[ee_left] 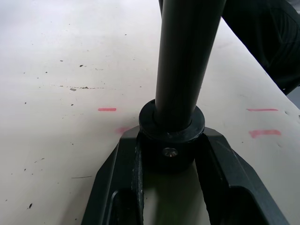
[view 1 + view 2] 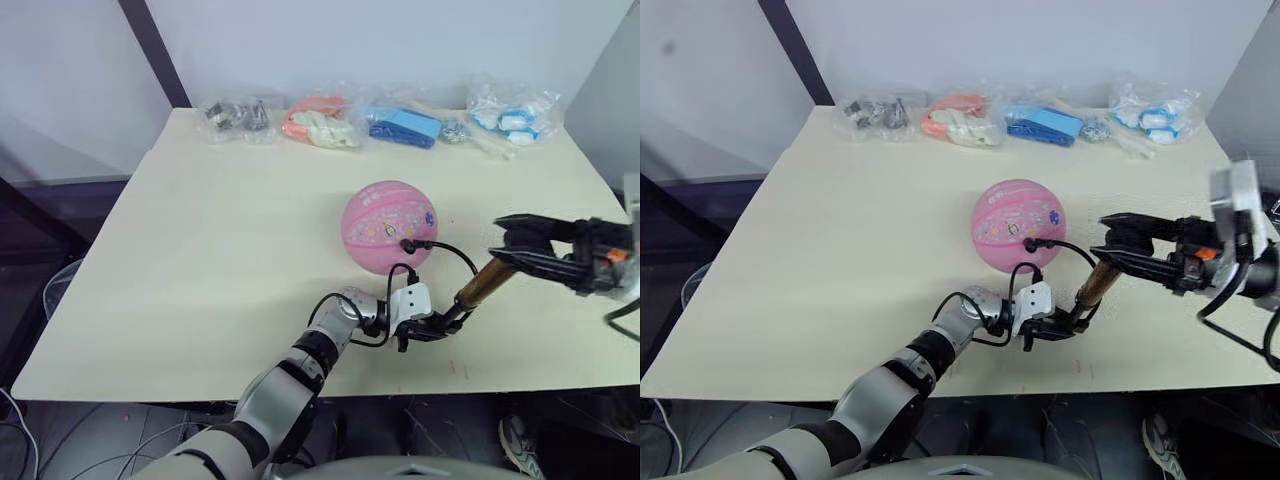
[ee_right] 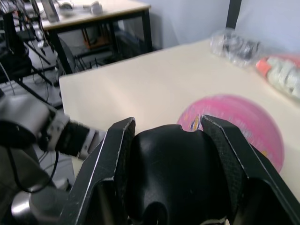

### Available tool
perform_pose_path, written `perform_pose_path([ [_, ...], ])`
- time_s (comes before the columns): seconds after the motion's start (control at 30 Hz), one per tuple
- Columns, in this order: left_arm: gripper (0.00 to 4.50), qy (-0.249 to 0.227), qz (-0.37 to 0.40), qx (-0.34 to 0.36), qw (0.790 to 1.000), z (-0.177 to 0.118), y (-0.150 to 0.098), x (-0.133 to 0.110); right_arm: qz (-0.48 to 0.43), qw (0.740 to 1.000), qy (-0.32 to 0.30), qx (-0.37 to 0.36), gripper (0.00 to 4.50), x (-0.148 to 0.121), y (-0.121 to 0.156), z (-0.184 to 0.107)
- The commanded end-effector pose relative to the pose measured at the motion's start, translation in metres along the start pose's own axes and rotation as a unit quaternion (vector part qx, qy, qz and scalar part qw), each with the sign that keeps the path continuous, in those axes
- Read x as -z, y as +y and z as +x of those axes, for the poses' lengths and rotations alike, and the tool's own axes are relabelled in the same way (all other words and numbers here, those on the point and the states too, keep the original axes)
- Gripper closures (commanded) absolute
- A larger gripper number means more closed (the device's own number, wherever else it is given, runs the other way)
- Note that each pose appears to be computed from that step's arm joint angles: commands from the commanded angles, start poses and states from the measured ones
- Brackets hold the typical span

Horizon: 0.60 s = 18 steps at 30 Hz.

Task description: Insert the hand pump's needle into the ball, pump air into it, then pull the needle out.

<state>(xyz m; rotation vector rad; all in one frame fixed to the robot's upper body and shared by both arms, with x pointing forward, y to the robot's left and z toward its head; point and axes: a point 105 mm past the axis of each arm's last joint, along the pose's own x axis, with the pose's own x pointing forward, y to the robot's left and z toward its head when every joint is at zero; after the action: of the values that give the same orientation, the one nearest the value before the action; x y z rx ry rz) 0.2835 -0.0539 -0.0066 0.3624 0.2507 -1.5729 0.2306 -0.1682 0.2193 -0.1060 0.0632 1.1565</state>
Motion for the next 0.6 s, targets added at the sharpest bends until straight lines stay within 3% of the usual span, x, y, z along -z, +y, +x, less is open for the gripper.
perform_pose_path([
  [0.03,3.40,0.058,-0.065,0.009,0.996,-0.006,-0.016,0.042,0.035,0.998,0.048,-0.011,2.76,0.043,0.005,0.013],
  [0.23,3.40,0.060,-0.067,0.007,0.996,-0.007,-0.016,0.043,0.043,0.997,0.064,0.005,2.76,0.084,0.005,0.026],
  [0.37,3.40,0.058,-0.070,0.006,0.996,-0.006,-0.016,0.042,0.043,0.997,0.064,-0.001,2.76,0.093,0.010,0.029],
  [0.6,3.40,0.059,-0.073,0.003,0.996,-0.007,-0.016,0.044,0.014,1.000,0.024,-0.011,2.76,0.048,0.005,0.016],
])
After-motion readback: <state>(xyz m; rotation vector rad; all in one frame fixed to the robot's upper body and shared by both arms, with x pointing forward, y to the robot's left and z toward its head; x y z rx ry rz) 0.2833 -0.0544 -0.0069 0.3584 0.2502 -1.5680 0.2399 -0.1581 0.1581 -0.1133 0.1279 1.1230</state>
